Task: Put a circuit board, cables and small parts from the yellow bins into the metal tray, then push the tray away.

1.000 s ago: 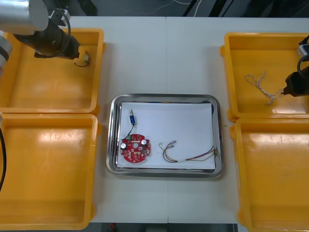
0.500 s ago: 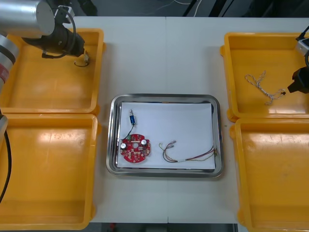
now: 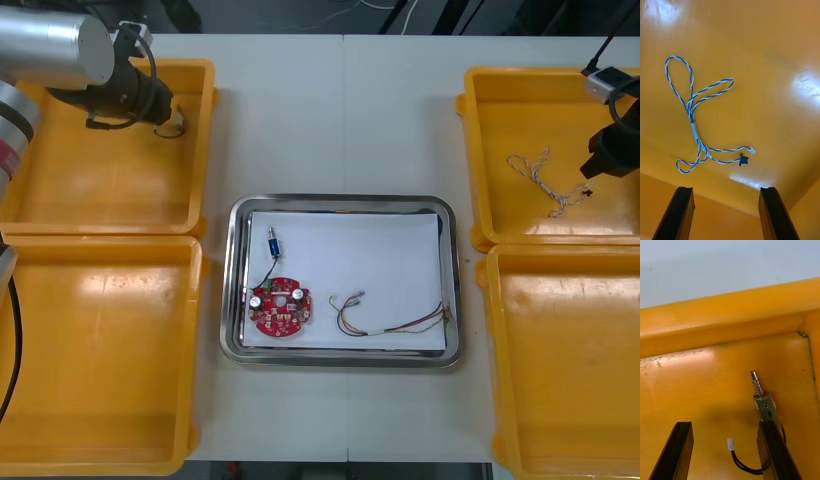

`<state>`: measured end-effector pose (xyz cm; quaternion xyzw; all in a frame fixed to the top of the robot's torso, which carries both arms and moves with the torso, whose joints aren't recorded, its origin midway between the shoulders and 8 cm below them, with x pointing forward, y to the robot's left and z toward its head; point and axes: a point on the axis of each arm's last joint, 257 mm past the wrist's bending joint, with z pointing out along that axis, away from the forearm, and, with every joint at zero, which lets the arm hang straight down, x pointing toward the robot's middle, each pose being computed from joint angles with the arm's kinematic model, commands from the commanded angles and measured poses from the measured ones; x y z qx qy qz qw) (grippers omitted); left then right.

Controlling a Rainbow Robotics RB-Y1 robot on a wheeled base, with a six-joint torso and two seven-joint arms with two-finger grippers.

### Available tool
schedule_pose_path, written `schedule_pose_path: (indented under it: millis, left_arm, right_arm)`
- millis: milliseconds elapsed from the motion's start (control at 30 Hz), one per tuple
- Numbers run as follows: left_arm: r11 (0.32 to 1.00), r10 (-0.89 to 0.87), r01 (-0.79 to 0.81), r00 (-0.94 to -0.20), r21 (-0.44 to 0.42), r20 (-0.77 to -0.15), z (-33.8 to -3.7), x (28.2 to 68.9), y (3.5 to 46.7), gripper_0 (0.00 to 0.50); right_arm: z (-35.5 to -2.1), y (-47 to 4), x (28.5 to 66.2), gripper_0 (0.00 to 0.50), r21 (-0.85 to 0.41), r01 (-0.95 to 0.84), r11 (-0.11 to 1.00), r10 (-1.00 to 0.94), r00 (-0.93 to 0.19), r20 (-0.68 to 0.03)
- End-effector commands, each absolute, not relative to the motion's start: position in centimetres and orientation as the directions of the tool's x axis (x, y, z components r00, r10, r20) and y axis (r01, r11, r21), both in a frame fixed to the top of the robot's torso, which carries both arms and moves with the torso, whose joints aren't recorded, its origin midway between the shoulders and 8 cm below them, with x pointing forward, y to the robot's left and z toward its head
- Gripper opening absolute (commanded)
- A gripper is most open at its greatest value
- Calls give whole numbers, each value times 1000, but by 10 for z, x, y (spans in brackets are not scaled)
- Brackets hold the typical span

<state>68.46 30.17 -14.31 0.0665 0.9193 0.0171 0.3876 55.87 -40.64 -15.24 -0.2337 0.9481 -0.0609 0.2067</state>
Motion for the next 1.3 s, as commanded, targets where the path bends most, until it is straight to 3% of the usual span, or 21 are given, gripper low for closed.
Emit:
schedule_pose_path:
  millis: [33,433,467,533,567,600,1033,1300]
  left_arm:
    - [989,147,107,-693,100,-705,-164,681,303,500]
    - [987,161,117,-703,111,-692,-181,677,301,500]
    - [987,164,118,-705,113,-690,-183,676,302,463]
    - [987,163,119,-704,112,-691,-182,677,301,40]
    - [987,163,119,-704,112,-691,-182,677,301,40]
    - [987,162,118,-704,111,-691,-181,676,302,0]
    - [988,153,119,-702,97,-695,-177,676,300,0]
    - [983,181,128,-761,129,-624,-161,652,322,0]
  right_arm:
    - [-138,-386,579,500,-272,-524,807,-590,-726,-352]
    - [-157,-378,597,500,-270,-579,770,-638,-685,-351]
    - [-160,-374,599,500,-270,-582,767,-641,-681,-354]
    - [-164,-369,600,500,-272,-587,763,-646,-677,-352]
    - [-164,-369,600,500,-272,-587,763,-646,-677,-352]
    - [-167,-367,601,500,-273,-588,761,-648,-677,-349]
    - [-199,-360,597,500,-258,-591,764,-644,-682,-346]
    - [-216,-364,597,500,-261,-581,771,-636,-684,-357]
